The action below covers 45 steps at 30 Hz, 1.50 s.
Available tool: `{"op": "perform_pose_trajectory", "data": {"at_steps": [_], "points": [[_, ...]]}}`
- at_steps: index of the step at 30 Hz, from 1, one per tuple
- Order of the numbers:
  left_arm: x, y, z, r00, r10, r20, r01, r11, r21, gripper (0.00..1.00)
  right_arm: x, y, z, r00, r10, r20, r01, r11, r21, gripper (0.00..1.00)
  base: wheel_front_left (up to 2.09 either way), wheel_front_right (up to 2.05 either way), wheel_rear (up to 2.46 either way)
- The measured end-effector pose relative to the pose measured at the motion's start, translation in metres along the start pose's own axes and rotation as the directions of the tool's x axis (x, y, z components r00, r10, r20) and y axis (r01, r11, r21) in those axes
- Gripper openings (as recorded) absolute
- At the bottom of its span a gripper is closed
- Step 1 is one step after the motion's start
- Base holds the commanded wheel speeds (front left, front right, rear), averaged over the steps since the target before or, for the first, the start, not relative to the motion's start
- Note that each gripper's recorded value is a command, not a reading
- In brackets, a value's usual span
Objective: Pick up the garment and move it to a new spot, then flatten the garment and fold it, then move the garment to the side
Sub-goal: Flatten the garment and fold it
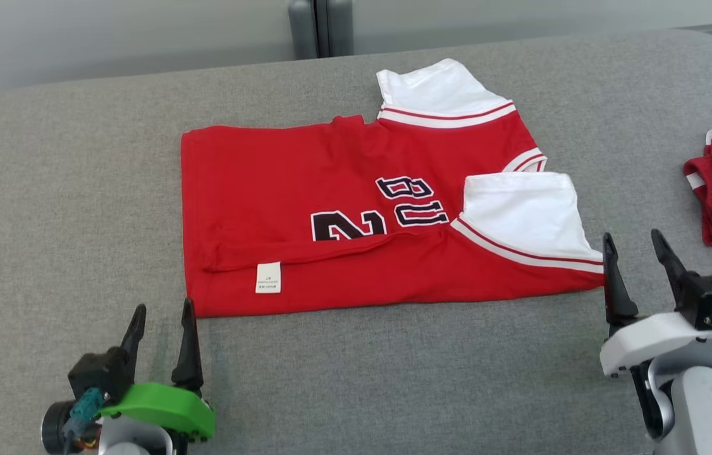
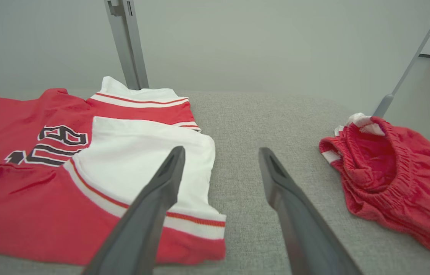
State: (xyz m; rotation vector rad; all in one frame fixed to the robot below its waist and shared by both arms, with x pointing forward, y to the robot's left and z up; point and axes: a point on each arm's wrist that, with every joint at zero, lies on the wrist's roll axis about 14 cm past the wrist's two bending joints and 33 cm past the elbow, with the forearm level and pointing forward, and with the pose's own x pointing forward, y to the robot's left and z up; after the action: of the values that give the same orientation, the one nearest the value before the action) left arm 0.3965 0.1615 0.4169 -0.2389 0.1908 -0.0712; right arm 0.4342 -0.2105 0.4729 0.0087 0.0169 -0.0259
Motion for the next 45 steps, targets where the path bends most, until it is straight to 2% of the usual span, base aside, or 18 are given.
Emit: {"op": "perform_pose_trajectory", "data": {"at_steps": [12,20,25,32,38,45], "points": [[-0.064,-0.001,-0.024,0.999,0.005,-0.054,-0.003,0.999,0.040,1.00,-0.070,-0.007,-0.033,0.994,-0.019,-0.111,0.023,0.999,0.031,1.00,0.00,0.00,0.00],[-0.077,-0.010,-0.024,0.999,-0.015,-0.046,0.017,0.999,0.051,1.00,-0.084,-0.007,-0.034,0.993,-0.022,-0.113,0.027,0.999,0.044,1.00,0.00,0.00,0.00],[-0.065,-0.010,-0.019,0.999,-0.010,-0.035,0.011,0.999,0.036,1.00,-0.077,-0.004,-0.035,0.993,-0.013,-0.116,0.019,0.999,0.044,1.00,0.00,0.00,0.00],[-0.008,-0.007,0.000,1.000,-0.017,-0.001,0.017,0.999,0.031,1.00,-0.036,0.002,-0.027,0.997,0.003,-0.083,0.001,0.999,0.051,1.00,0.00,0.00,0.00],[0.018,-0.017,-0.022,0.996,-0.057,-0.071,0.059,0.998,0.028,1.00,-0.012,0.002,-0.033,0.996,0.001,-0.089,0.004,0.999,0.051,1.00,0.00,0.00,0.00],[0.028,0.000,-0.061,0.982,-0.021,-0.187,0.026,0.999,0.024,1.00,-0.003,-0.005,-0.057,0.989,-0.017,-0.146,0.023,0.999,0.046,1.00,0.00,0.00,0.00]]}}
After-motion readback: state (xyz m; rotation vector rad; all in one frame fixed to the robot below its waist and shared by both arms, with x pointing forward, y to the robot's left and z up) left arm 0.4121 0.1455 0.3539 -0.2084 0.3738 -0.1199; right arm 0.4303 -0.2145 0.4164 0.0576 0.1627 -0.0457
